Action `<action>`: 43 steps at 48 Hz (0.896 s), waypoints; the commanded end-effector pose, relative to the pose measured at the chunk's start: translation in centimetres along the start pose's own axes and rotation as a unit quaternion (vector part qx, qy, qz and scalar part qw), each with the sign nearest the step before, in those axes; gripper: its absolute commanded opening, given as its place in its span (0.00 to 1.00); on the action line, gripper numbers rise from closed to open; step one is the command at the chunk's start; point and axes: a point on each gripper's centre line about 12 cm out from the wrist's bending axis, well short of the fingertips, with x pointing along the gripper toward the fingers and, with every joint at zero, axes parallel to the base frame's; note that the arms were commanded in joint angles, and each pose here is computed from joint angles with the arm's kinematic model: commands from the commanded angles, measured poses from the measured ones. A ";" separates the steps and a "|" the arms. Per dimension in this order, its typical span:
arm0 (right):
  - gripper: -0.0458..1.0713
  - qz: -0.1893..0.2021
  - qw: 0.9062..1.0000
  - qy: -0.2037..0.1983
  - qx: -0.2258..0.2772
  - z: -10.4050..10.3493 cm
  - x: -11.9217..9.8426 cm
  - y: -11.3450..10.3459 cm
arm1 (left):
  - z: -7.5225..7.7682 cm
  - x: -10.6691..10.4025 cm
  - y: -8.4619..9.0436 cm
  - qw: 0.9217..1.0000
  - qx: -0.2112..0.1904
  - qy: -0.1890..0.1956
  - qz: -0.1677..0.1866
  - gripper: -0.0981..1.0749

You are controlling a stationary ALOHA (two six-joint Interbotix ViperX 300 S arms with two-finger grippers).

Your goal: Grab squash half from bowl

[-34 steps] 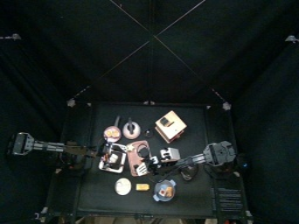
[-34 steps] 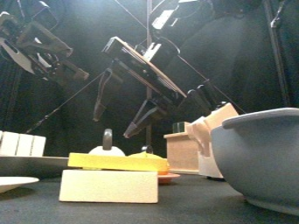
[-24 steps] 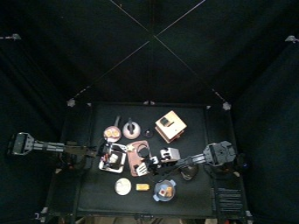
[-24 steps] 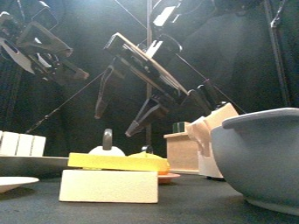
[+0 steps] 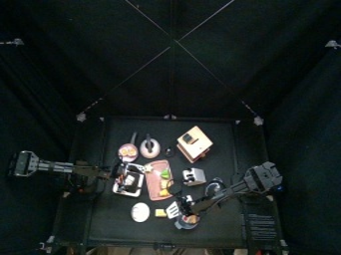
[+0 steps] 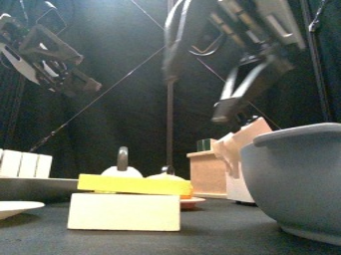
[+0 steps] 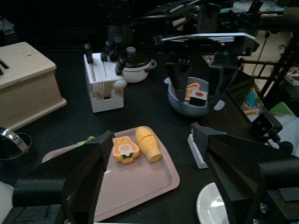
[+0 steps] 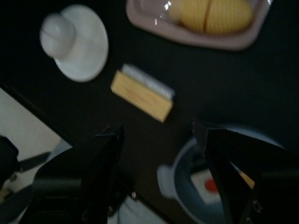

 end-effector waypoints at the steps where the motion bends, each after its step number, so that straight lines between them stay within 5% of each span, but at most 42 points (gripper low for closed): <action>1: 0.89 0.007 0.999 0.030 0.025 -1.1 -2.4 0.1 | 0.7 0.1 0.1 1.000 0.001 -0.011 0.001 0.96; 31: 0.88 -0.127 0.984 0.127 0.019 -4.9 -2.0 -2.8 | 0.6 0.1 0.1 1.000 0.001 -0.010 0.001 0.96; 43: 0.88 -0.132 0.982 0.134 -0.012 -5.0 -1.2 -2.1 | 0.7 0.1 0.1 1.000 0.001 -0.011 0.001 0.96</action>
